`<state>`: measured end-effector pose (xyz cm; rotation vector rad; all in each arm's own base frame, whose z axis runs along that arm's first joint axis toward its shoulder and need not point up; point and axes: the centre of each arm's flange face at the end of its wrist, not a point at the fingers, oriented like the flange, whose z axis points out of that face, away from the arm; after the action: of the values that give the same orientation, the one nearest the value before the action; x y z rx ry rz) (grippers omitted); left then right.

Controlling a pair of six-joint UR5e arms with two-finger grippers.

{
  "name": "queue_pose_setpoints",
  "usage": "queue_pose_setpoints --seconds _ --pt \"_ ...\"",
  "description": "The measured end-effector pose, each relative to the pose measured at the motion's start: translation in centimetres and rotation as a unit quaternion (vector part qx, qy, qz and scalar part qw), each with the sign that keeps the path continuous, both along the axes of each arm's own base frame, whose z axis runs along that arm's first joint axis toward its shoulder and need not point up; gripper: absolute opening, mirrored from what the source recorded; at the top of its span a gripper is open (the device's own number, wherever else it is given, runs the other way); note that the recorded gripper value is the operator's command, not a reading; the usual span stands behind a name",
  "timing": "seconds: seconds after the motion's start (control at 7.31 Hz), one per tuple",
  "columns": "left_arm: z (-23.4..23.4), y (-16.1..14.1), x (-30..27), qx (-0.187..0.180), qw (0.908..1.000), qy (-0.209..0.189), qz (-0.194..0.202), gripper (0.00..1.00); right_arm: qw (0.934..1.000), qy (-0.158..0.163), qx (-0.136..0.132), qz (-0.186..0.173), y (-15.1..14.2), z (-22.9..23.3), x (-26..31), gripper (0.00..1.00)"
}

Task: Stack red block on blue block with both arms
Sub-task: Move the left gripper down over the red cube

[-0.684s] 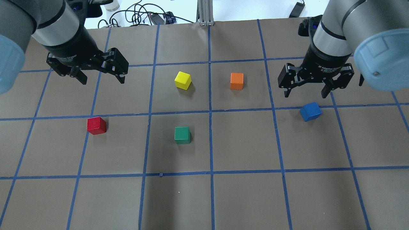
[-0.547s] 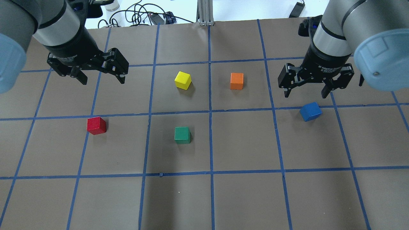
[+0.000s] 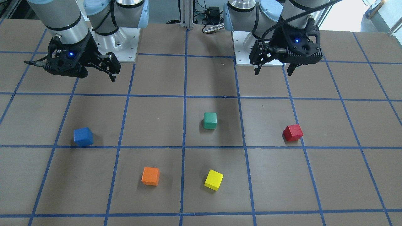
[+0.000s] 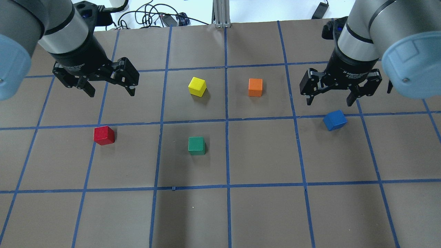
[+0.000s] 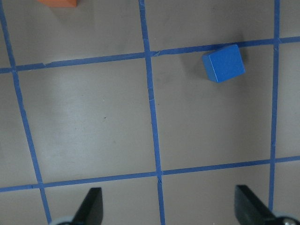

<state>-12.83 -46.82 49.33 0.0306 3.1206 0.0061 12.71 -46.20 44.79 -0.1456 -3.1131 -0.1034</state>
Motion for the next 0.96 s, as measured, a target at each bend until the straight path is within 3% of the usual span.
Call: queue_pose_setpoints --seconds 0.27,0.68,0.96 --pt "-3.4 -2.3 4.3 0.015 0.9999 0.0 0.002 1.0 1.0 0.0 0.001 0.0 0.0 0.0 0.0 1.0" --pt "-12.2 -4.9 13.4 0.076 0.9953 0.012 0.058 1.0 1.0 0.0 0.002 0.0 0.0 -0.1 0.0 1.0" --pt "-17.3 -6.1 17.3 0.084 0.9926 0.016 0.085 1.0 1.0 0.001 0.002 0.0 0.0 -0.1 0.0 1.0"
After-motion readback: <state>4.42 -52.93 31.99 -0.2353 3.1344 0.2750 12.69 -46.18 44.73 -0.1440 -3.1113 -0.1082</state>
